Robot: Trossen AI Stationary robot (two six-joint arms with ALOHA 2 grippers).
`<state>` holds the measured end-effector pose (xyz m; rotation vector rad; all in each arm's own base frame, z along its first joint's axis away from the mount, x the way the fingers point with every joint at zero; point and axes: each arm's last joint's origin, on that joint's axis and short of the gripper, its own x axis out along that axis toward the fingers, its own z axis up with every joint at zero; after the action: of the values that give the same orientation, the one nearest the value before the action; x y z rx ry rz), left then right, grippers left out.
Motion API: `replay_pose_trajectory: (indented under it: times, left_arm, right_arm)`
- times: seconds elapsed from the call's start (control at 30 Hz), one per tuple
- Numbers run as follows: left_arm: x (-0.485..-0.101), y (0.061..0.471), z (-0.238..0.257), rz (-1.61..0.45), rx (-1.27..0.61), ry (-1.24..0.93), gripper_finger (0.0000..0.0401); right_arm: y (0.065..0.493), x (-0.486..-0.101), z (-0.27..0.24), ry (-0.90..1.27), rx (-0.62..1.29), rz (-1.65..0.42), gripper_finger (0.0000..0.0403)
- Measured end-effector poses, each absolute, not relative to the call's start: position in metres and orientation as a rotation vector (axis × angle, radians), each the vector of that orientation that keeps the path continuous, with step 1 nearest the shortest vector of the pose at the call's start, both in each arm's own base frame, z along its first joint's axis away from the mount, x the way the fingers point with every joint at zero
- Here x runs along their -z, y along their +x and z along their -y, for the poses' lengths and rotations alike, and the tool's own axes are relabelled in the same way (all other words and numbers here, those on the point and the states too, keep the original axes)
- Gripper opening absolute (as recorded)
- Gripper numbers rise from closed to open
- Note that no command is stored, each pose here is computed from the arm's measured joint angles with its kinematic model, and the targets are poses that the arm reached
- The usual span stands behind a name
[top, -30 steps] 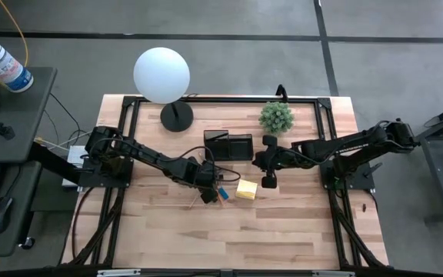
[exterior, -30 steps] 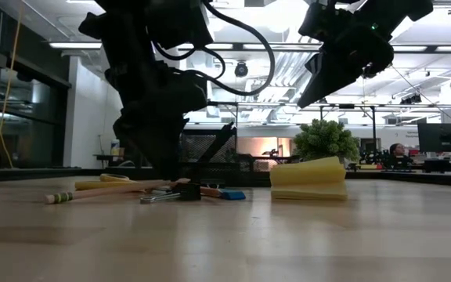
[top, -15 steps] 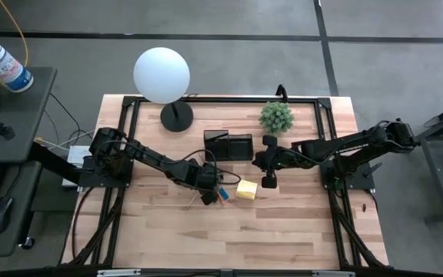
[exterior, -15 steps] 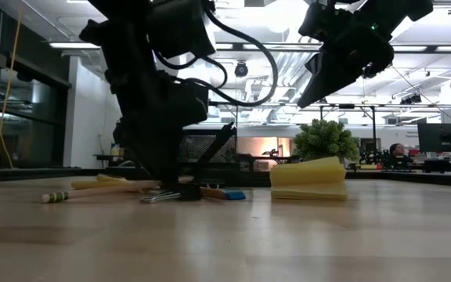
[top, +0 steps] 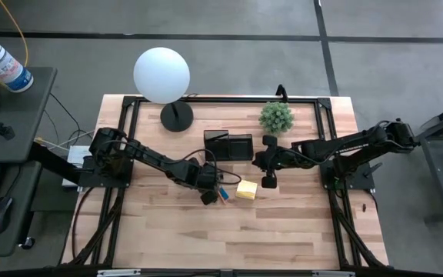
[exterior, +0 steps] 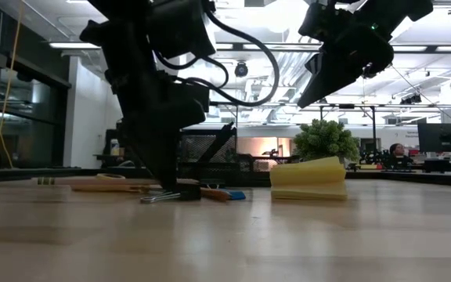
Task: Pick and place office supplies into organizer
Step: Put the pink pencil into the black organizer
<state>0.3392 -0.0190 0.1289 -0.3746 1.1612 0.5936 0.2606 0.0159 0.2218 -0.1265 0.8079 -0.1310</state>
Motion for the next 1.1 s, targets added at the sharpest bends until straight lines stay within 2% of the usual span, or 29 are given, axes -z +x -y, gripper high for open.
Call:
replay_pose_trajectory:
  times: [0.23, 0.6, 0.8, 1.1]
  left_arm:
    - [-0.139, 0.34, 0.019, -1.261, -0.579, -0.316, 0.0007]
    - [-0.192, 0.355, 0.017, -1.304, -0.596, -0.103, 0.0008]
    - [-0.22, 0.36, 0.013, -1.238, -0.664, 0.078, 0.0003]
    - [-0.25, 0.356, 0.002, -1.049, -0.804, 0.194, 0.0003]
  right_arm:
    - [0.261, -0.222, -0.016, -0.126, 0.131, -0.808, 0.0012]
    - [0.26, -0.221, -0.016, -0.121, 0.134, -0.82, 0.0012]
    - [0.256, -0.218, -0.016, -0.088, 0.152, -0.869, 0.0012]
    - [0.253, -0.216, -0.027, -0.106, 0.134, -0.89, 0.0012]
